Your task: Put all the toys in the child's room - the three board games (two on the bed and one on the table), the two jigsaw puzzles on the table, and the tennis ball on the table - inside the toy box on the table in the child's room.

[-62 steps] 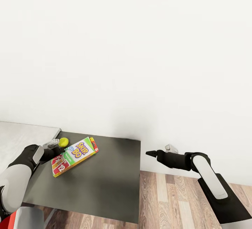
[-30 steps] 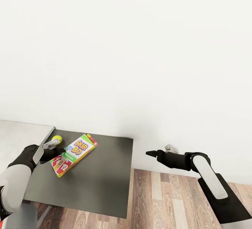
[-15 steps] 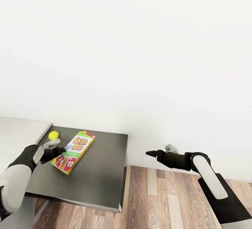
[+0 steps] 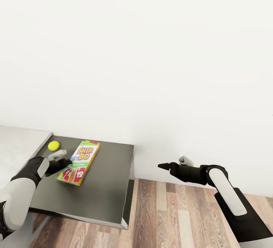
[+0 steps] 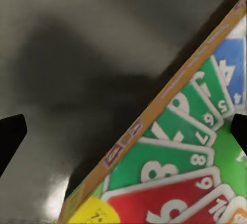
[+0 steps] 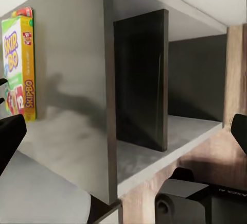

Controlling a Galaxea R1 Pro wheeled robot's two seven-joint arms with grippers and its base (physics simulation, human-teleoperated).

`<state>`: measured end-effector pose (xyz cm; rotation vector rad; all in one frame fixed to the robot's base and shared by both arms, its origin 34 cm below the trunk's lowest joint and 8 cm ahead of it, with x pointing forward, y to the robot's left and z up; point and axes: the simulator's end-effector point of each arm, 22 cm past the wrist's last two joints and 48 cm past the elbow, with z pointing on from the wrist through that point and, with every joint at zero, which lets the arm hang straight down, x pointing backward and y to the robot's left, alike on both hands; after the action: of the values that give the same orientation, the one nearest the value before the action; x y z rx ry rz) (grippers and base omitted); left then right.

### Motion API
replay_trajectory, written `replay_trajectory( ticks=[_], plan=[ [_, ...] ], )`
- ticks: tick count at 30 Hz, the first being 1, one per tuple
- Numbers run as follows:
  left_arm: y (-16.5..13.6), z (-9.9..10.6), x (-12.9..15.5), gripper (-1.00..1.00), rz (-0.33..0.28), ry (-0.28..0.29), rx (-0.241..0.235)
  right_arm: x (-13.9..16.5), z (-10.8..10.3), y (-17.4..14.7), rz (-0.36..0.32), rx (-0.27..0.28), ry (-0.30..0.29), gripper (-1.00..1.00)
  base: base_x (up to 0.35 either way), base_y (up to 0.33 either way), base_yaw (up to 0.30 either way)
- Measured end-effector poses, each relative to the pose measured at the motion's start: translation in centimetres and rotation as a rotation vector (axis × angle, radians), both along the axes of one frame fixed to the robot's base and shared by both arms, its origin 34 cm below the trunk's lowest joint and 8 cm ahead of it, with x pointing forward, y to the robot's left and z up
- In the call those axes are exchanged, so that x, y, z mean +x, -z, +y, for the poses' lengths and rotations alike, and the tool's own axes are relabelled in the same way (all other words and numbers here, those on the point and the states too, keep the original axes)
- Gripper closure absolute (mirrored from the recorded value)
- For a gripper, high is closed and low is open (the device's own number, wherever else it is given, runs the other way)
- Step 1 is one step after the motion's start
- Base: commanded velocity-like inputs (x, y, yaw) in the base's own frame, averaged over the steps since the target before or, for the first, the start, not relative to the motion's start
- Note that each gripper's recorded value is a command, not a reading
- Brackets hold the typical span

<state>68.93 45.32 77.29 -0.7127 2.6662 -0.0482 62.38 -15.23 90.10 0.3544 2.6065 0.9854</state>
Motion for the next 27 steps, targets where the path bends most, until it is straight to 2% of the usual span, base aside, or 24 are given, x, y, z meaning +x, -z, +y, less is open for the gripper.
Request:
replay_trajectory(
  ticks=[6, 11, 21, 27],
  plan=[
    [0.03, -0.14, 0.03, -1.0, -0.002, -0.003, -0.006, -0.01, 0.02, 0.01, 0.0, 0.001, 0.0, -1.0, 0.0, -0.049, 0.0],
    [0.08, -0.3, 0.07, -1.0, -0.005, -0.006, -0.014, -0.01, 0.01, 0.04, 0.001, 0.0, 0.0, -1.0, 0.0, -0.194, 0.0],
    [-0.07, -0.02, 0.12, -1.0, -0.004, 0.001, 0.0, -0.05, 0.06, 0.04, 0.002, 0.002, -0.001, -1.0, 0.0, -0.138, 0.0],
    [0.04, -0.32, 0.15, -1.0, -0.008, -0.007, -0.016, -0.03, 0.04, 0.06, 0.003, 0.002, -0.001, -1.0, -0.077, -0.098, 0.0]
  ],
)
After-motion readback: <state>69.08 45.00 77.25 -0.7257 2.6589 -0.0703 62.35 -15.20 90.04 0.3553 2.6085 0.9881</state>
